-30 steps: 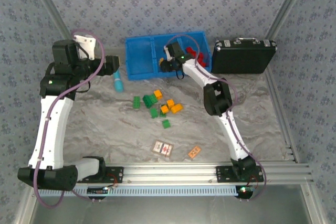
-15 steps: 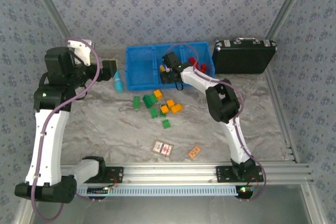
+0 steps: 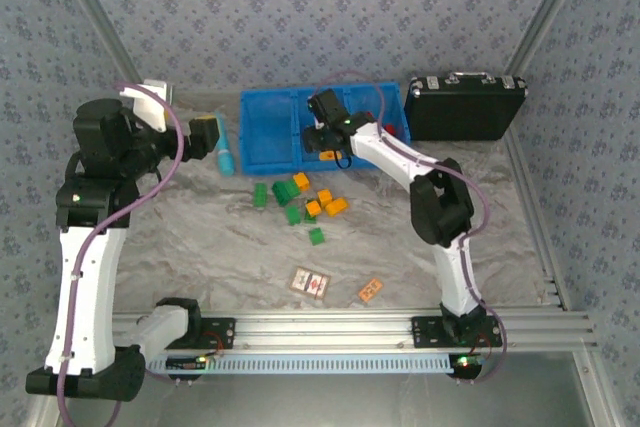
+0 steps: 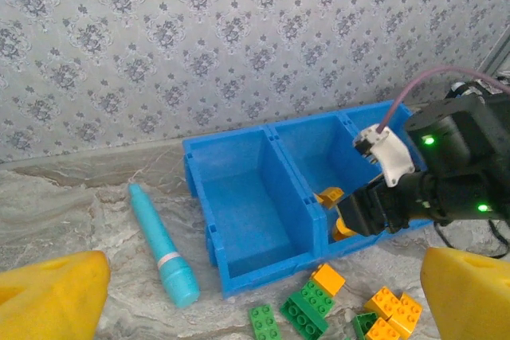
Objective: Sort the legos into containers by color
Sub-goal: Move the container to the top-center of the table, then move the lego to the center of the table.
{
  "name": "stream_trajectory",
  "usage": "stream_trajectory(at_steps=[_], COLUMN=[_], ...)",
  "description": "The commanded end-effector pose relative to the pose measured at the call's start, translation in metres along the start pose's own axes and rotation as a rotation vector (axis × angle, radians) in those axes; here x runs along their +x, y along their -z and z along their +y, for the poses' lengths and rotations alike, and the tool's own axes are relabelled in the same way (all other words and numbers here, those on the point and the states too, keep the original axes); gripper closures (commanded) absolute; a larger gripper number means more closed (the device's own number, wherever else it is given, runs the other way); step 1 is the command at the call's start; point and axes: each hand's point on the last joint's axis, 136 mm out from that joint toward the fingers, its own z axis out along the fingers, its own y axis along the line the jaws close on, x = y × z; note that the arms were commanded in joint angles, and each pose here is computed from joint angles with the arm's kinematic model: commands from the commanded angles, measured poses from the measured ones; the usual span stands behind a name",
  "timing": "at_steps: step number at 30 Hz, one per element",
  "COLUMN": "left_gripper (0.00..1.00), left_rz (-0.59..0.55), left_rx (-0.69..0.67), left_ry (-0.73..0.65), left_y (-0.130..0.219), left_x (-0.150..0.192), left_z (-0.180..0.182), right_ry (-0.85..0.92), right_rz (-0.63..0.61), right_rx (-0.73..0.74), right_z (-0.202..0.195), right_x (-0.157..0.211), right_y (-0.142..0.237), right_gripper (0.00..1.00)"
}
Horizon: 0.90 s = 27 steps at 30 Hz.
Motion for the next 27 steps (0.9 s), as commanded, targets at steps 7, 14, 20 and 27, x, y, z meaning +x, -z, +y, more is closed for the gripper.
stream_trajectory(at_steps=[7, 14, 20, 27], left_gripper=[0.00, 0.00, 0.00, 0.00], left_rz=[-0.038, -0.042, -0.038, -0.045], left_rx=[0.045, 0.062, 0.072, 0.076], left_ry=[-0.005, -0.020, -0.018, -0.020], left_y=[0.010, 0.014, 0.014, 0.017], left_x=[-0.005, -0.003, -0.001, -0.001], left_z=[-0.012, -0.019, -0.022, -0.023], right_ry=[-0.022, 0.014, 0.057, 0.069], right_rz=[0.083, 0.170, 0.247, 0.255], right_rx=[-0.140, -0.115, -0.036, 0.055], right_z=[0.045, 0.051, 0.042, 0.029], right_x=[0.050, 0.096, 0.132, 0.146], right_y=[0.021, 0.026, 0.031, 0.030], right_gripper=[0.49, 0.44, 0.39, 0.38])
